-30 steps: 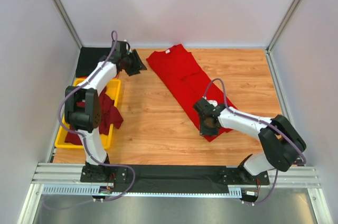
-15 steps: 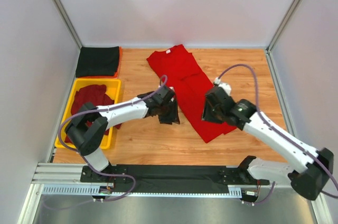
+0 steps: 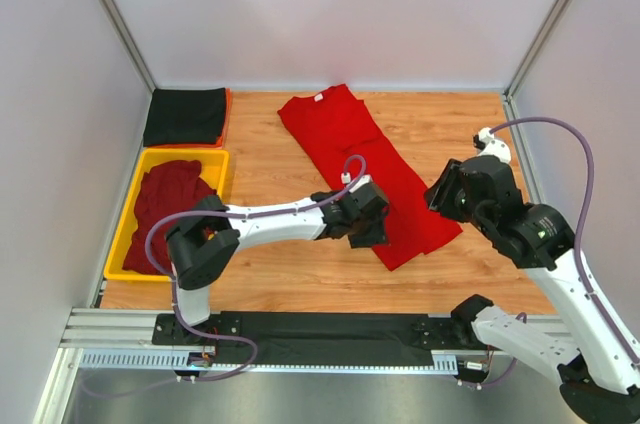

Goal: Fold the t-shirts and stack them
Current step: Fold the tshirt

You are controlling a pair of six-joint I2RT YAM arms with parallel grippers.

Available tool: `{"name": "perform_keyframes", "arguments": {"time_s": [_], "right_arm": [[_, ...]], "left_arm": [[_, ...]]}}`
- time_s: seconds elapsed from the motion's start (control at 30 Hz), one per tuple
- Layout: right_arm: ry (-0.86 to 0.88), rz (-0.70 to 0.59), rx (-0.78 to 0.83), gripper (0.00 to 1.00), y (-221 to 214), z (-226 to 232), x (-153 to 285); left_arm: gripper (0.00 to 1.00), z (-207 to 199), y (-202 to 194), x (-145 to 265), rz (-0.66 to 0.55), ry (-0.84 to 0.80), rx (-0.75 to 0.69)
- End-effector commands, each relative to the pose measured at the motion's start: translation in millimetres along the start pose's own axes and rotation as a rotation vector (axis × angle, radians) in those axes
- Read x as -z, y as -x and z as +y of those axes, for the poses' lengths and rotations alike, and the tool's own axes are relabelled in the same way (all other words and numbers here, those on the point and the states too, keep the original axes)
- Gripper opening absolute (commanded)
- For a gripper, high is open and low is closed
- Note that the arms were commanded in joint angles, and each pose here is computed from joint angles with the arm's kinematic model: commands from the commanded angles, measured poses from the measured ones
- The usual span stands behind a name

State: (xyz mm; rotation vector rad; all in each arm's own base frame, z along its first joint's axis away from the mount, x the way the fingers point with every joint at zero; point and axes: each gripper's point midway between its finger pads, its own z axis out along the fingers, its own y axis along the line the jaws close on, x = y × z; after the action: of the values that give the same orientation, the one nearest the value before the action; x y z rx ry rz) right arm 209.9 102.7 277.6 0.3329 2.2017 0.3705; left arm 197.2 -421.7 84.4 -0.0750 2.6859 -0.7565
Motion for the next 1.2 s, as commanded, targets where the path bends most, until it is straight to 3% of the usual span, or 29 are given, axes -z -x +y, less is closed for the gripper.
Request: {"name": "perform_keyframes", "arguments": {"time_s": [0.0,0.67,0.9,1.03,1.17], "right_arm": [[-0.014,0.013,0.042,0.41,-5,-9,1],[-0.028,0.002,0.04,0.41,-13,-27,2],[-0.053,0.014,0.041,0.41,-19,-33,-5],[-0.056,0.03,0.039,0.41,-25,-35,-10],[-0.053,0.043,0.038,0.41,-29,-35,-13]], "left_arm": [[0.52,-18,-5,-11,0.004,-0.012,0.042],[0.45,-5,-55,-49,0.105,0.091,-0.001],[0.09,2,-56,-40,0.106,0.109,-0.034],[0.0,12,-60,-37,0.105,0.115,-0.03],[0.0,23,-62,-30,0.108,0.128,-0.039]]}}
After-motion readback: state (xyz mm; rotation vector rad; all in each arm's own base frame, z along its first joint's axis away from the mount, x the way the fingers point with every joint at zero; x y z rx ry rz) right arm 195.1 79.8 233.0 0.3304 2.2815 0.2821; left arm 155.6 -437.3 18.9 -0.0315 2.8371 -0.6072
